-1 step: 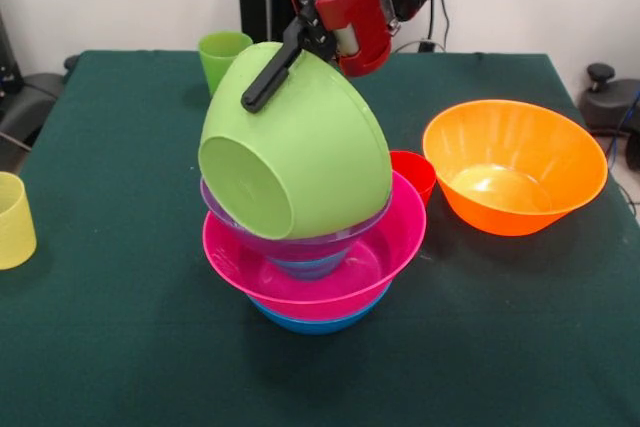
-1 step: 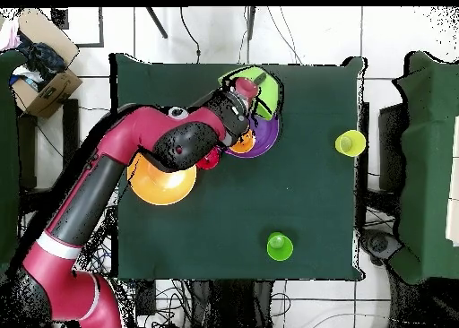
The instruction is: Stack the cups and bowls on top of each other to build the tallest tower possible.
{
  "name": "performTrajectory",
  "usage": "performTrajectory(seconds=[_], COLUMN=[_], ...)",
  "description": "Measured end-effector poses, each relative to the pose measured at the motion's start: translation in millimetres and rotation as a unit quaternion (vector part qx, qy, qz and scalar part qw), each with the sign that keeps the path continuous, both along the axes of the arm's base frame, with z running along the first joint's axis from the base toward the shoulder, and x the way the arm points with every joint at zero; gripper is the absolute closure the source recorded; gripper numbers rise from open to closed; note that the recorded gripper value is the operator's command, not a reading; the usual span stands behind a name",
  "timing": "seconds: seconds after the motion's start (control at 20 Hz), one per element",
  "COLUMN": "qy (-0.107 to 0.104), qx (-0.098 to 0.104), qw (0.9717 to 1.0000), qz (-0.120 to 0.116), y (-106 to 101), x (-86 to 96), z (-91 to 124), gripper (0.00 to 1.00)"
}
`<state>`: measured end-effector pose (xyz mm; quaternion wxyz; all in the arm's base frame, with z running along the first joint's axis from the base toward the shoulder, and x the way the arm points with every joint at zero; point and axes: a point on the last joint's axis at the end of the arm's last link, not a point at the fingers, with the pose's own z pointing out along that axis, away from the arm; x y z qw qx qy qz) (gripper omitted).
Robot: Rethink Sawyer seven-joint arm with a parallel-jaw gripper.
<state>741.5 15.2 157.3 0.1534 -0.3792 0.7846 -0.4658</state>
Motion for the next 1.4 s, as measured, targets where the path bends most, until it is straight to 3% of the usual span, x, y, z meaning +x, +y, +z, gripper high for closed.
performTrajectory(seconds=[0.1, 0.3, 0.35, 0.4, 0.55, 0.6, 0.65, 0.7, 0.85, 0.95, 1.05, 1.1, 1.4], qy=[-0.001, -0.035, -0.068, -0.1, -0.134, -0.154, -0.161, -0.173, -0.185, -0.186, -0.19, -0.192, -0.218], qx=[0.002, 0.066, 0.129, 0.192, 0.247, 0.269, 0.27, 0.253, 0.218, 0.16, 0.126, 0.112, 0.093], qw=[1.0, 0.9972, 0.9893, 0.9763, 0.9597, 0.9509, 0.9491, 0.9499, 0.954, 0.9621, 0.9654, 0.9662, 0.9629], qz=[0.0, 0.003, -0.004, -0.01, -0.008, 0.007, 0.02, 0.057, 0.091, 0.118, 0.127, 0.13, 0.13], y=[-0.5, -7.3, -13.6, -19.8, -24.4, -27.8, -29.8, -34.3, -37.0, -39.1, -37.6, -36.3, -27.7], x=[-0.2, -7.9, -14.7, -21.4, -25.1, -25.1, -24.4, -24.0, -25.6, -32.1, -39.3, -42.5, -49.6], z=[-0.5, -13.9, -25.2, -36.6, -37.2, -29.3, -21.6, 1.6, 27.7, 60.7, 86.7, 98.6, 136.1], gripper=[0.0, 0.0, 0.0, 0.0, 0.0, 0.0, 0.0, 0.0, 0.0, 0.0, 0.0, 0.0, 0.0])
